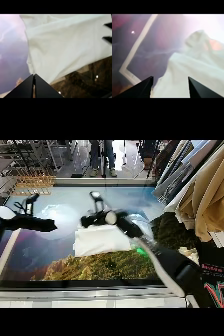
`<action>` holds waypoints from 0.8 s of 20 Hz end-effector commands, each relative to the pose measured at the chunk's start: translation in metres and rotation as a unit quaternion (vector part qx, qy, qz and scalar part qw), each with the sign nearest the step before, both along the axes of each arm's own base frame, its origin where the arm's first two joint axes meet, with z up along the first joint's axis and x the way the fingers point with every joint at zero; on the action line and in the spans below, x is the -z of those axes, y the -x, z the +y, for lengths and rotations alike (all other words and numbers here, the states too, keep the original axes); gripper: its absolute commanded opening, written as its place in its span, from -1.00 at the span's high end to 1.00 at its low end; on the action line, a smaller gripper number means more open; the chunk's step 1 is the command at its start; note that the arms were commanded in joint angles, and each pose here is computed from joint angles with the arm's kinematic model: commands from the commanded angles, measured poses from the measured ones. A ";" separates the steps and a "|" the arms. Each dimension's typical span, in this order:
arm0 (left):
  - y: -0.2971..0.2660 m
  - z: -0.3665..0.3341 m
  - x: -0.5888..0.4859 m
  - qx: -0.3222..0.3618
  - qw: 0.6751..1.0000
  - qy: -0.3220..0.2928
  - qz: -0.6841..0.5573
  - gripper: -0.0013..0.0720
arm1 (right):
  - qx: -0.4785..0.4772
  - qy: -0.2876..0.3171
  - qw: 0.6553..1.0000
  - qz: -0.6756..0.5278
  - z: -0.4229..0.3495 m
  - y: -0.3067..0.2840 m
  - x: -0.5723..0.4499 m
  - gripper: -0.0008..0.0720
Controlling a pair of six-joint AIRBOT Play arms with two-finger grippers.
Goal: Fold the clothes and pants, and hang the long-sleeved shirts on hangers.
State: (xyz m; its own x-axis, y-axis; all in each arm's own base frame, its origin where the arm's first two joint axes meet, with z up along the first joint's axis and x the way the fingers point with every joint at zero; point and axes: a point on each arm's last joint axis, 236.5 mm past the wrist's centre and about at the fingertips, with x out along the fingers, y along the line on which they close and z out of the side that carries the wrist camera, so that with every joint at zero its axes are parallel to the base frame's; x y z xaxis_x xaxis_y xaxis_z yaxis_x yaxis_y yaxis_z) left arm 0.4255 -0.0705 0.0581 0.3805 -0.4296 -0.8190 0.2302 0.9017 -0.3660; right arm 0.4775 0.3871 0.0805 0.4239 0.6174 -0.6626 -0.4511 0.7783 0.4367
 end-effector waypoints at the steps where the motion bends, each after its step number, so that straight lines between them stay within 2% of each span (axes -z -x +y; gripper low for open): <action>1: -0.004 -0.047 0.023 0.052 0.998 0.028 0.012 0.95 | 0.077 0.070 0.994 0.023 -0.134 -0.020 -0.035 -0.37; 4: -0.007 -0.082 0.071 0.080 0.995 0.032 0.047 0.95 | 0.133 0.101 0.980 0.106 -0.245 0.009 -0.030 -0.40; 6: -0.008 -0.089 0.101 0.080 0.994 0.030 0.072 0.95 | 0.125 0.086 0.969 0.197 -0.280 0.045 0.003 -0.46; 8: -0.012 -0.088 0.121 0.069 0.994 0.029 0.085 0.95 | 0.112 0.036 0.960 0.255 -0.282 0.063 0.041 -0.62; 12: -0.020 -0.087 0.139 0.057 0.994 0.027 0.087 0.95 | 0.112 -0.045 0.955 0.269 -0.261 0.053 0.117 -0.64; 13: -0.025 -0.087 0.138 0.050 0.995 0.030 0.079 0.95 | 0.102 -0.067 0.954 0.275 -0.250 0.048 0.126 -0.81; 16: -0.038 -0.089 0.133 0.030 0.997 0.041 0.058 0.95 | 0.084 -0.114 0.943 0.300 -0.227 0.028 0.152 -0.82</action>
